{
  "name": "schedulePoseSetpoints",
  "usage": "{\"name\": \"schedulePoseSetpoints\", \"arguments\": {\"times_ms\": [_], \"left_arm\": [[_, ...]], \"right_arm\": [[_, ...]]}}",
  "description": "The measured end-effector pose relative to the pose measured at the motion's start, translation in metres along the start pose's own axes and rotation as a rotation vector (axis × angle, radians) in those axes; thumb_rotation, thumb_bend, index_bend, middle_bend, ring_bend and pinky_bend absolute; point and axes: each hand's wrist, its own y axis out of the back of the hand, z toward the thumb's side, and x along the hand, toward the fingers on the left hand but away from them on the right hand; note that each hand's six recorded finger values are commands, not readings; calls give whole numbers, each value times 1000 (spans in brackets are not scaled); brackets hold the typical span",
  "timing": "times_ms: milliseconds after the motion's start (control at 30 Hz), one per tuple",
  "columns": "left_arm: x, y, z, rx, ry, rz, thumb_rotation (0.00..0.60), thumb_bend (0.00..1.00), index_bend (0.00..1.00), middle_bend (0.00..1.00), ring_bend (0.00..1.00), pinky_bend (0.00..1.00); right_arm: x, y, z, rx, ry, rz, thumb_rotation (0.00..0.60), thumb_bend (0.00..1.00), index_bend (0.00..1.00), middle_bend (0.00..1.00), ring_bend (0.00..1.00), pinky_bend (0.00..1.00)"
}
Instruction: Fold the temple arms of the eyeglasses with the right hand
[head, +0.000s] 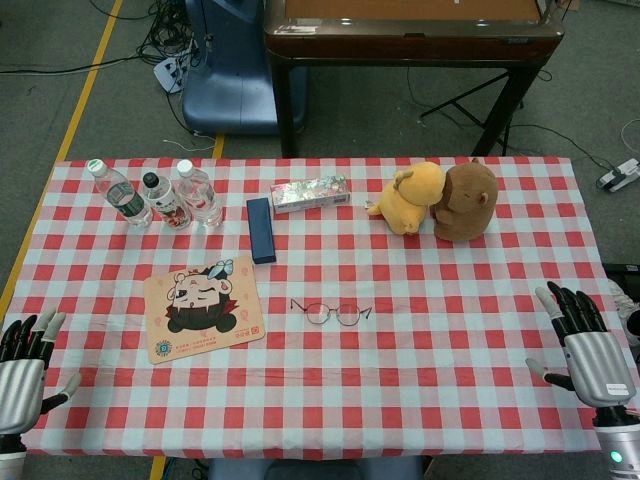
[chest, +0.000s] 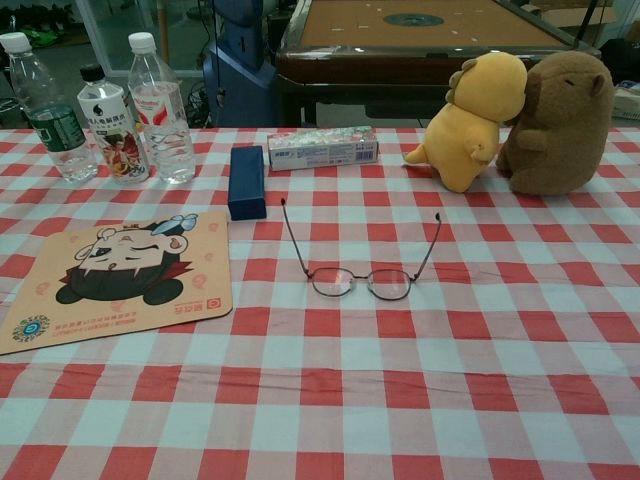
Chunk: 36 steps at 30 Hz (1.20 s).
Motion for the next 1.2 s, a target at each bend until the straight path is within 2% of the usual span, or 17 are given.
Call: {"name": "schedulePoseSetpoints", "arguments": {"times_ms": [700, 967, 1067, 1167, 1200], "left_arm": [[0, 0, 1, 3, -1, -3, 600, 254, 0, 0, 0, 0], [0, -1, 1, 3, -3, -6, 600, 254, 0, 0, 0, 0], [-1, -1, 0, 3, 1, -7, 600, 254, 0, 0, 0, 0], [-1, -1, -1, 2, 4, -7, 600, 254, 0, 0, 0, 0], [-1, -1, -1, 2, 4, -7, 600, 254, 0, 0, 0, 0]], "right_arm": [[-4, -4, 5, 4, 21, 19, 600, 89, 0, 46, 0, 0], [-12, -19, 18, -17, 64, 83, 600, 91, 0, 48, 0, 0], [-16, -26, 25, -24, 87, 109, 600, 92, 0, 83, 0, 3], [-22, -30, 34, -27, 110, 117, 600, 92, 0, 164, 53, 107], [-24, -31, 37, -26, 115, 118, 600, 92, 0, 209, 119, 177]]}}
